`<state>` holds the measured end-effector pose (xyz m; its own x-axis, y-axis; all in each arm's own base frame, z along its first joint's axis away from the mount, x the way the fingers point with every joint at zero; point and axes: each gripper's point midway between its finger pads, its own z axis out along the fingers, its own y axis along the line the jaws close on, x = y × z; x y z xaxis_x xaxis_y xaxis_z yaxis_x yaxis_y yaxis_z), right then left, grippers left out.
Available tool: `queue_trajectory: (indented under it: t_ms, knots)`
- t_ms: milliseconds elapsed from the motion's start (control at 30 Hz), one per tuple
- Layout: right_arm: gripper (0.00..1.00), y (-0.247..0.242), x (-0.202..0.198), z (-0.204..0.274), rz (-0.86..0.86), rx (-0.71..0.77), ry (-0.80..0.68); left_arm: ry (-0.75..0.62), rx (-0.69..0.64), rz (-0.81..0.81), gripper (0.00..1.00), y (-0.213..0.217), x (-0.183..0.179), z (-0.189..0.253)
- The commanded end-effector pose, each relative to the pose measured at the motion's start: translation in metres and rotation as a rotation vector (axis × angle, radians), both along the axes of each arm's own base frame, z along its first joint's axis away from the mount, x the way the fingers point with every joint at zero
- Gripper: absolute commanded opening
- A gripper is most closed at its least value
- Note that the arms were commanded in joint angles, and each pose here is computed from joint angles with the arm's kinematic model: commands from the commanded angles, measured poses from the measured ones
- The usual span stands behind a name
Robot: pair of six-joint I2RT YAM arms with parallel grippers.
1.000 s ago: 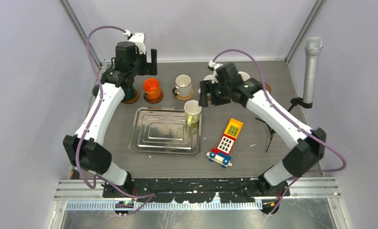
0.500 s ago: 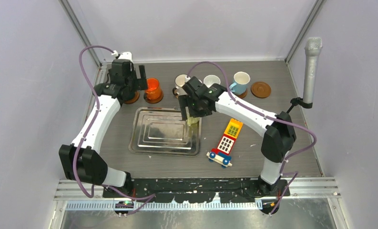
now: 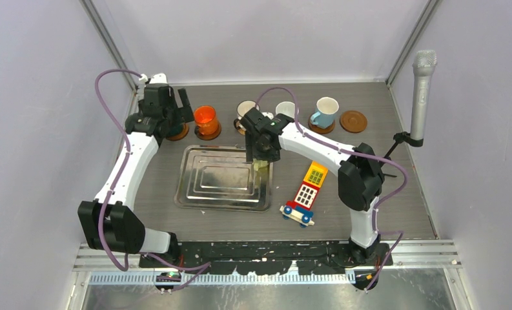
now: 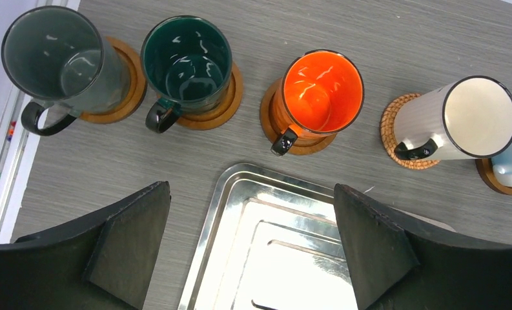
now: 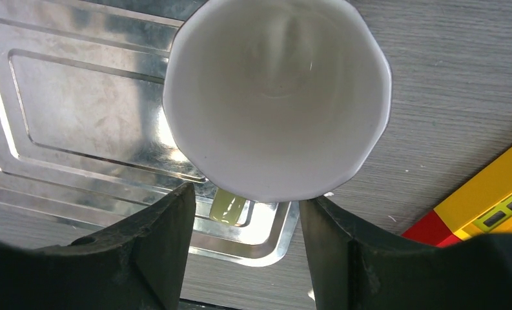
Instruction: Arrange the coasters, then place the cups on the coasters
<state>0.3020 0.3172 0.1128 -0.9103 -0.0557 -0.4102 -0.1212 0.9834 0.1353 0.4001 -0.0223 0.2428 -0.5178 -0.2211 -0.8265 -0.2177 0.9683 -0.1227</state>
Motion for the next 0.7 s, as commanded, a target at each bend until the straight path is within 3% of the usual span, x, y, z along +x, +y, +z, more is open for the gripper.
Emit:
queue_trajectory:
  t_ms: [0,667]
  knots:
    - [0.64,0.002,0.007,0.009,-0.070,0.018,-0.028,-0.070,-0.034,0.029,1.00,0.005,-0.002,0.017]
    - [0.40,-0.015,0.015,-0.012,-0.126,0.006,-0.043,-0.051,-0.048,0.021,1.00,0.004,-0.003,0.008]
